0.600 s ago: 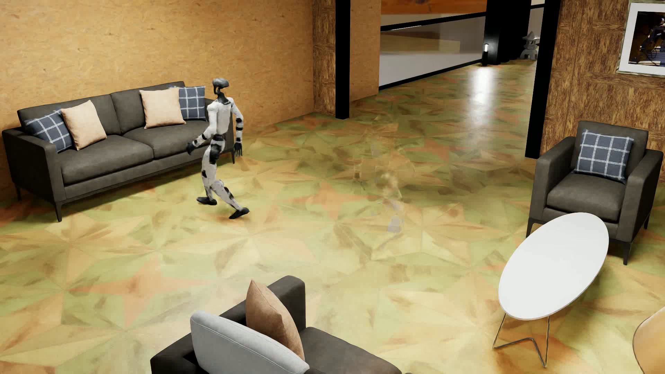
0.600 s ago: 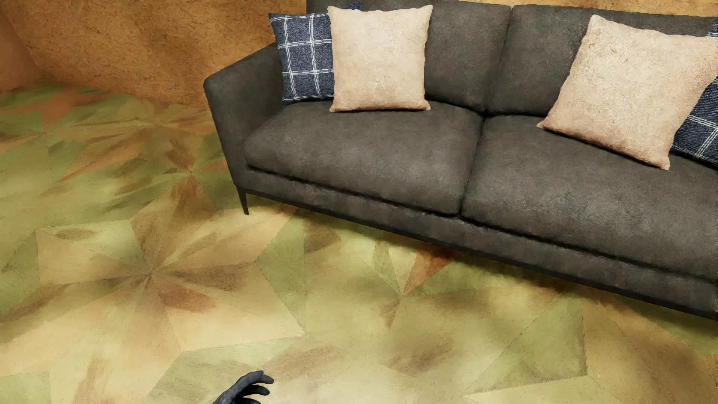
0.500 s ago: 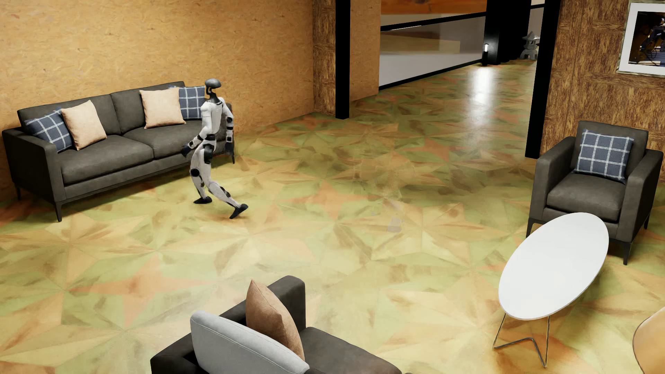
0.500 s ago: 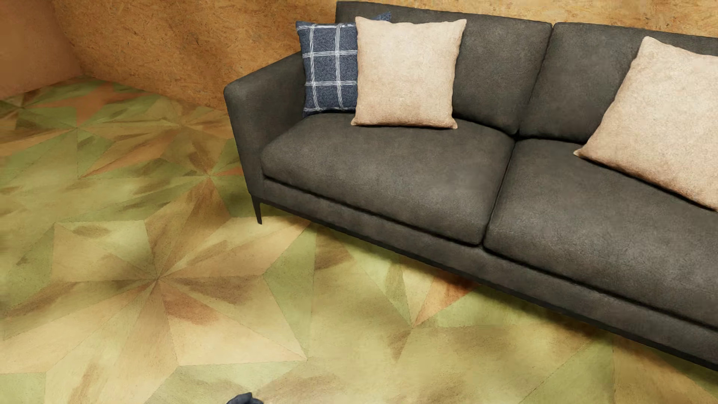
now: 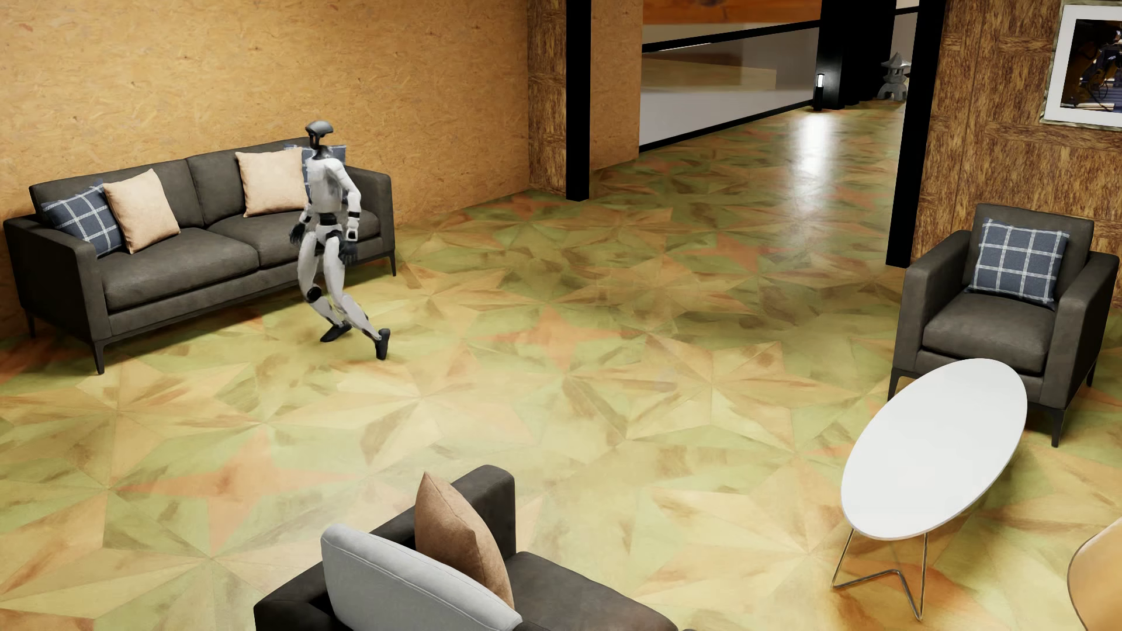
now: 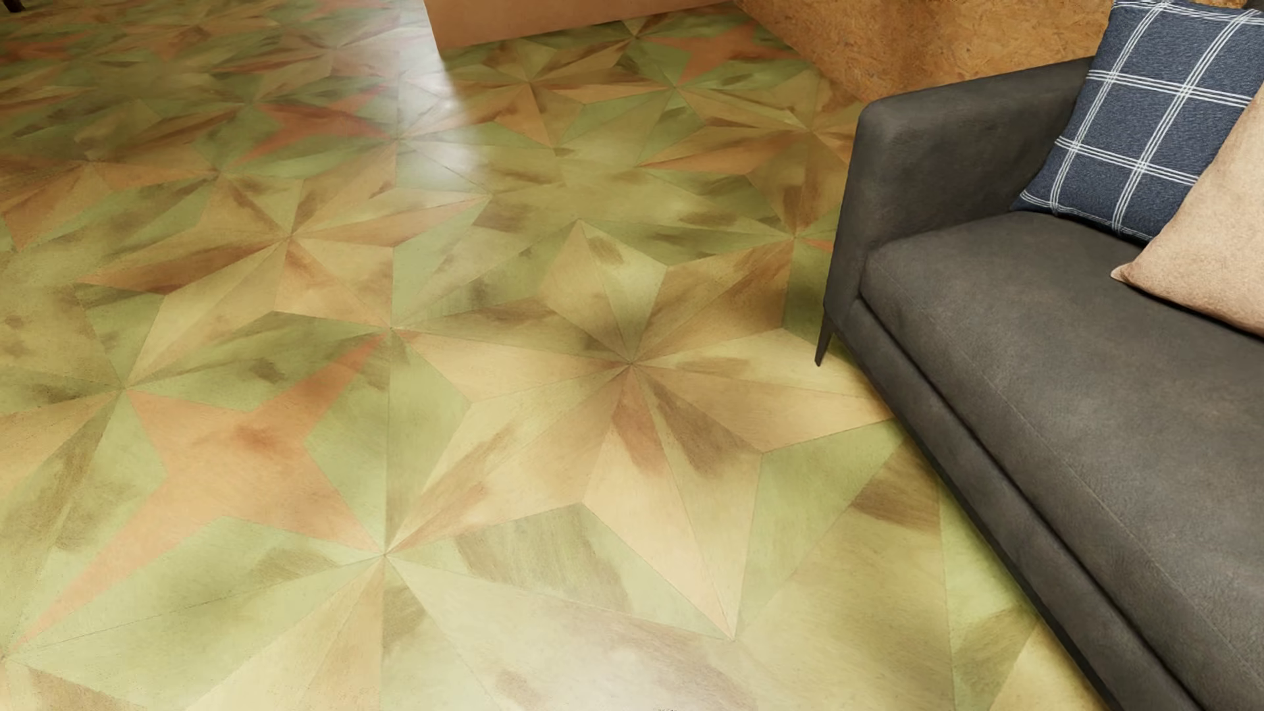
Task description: Approach the dark gray coffeetable
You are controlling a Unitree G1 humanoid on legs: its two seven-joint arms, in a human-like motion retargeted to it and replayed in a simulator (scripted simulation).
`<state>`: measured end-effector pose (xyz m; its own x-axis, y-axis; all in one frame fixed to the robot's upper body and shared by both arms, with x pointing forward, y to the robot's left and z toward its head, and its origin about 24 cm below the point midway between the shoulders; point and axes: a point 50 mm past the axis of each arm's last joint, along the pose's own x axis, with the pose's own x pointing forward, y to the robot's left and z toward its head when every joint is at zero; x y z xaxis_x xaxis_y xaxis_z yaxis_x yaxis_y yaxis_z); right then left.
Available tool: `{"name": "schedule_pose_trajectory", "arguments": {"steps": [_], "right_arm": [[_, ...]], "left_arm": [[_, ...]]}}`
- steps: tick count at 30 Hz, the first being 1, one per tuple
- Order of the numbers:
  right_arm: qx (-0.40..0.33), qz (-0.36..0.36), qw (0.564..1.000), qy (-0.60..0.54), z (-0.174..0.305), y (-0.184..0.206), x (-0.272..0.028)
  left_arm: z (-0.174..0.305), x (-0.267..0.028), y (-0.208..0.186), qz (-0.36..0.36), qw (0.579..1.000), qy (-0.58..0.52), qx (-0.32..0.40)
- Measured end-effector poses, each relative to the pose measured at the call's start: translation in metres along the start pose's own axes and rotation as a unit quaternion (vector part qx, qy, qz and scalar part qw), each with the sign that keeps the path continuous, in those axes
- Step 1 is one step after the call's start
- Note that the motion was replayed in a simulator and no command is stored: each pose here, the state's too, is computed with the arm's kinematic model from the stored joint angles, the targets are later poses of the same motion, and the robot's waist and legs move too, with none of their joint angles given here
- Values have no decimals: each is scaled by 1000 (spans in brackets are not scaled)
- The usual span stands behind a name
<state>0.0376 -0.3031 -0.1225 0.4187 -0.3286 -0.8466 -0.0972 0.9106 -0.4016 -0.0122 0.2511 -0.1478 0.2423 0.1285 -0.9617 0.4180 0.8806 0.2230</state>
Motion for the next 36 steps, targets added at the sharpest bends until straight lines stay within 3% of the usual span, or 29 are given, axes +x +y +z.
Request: {"name": "schedule_pose_trajectory", "arguments": {"steps": [11,17,21,27,30,36], "right_arm": [[-46,41,998,-33,18,19,3],[-75,63,984,-149,84,31,4],[-67,83,976,-189,98,46,-5],[-61,96,987,-114,54,54,-5],[-55,98,993,-24,7,58,-6],[-105,158,977,100,-72,81,-38]], "left_arm": [[33,6,10,18,998,-50,-19],[9,1,-29,-40,999,-14,6],[-1,-2,-49,-68,998,1,14],[-7,-5,-59,-78,997,12,4],[11,4,-35,-46,999,-8,1],[119,3,42,55,980,-190,-6]]}}
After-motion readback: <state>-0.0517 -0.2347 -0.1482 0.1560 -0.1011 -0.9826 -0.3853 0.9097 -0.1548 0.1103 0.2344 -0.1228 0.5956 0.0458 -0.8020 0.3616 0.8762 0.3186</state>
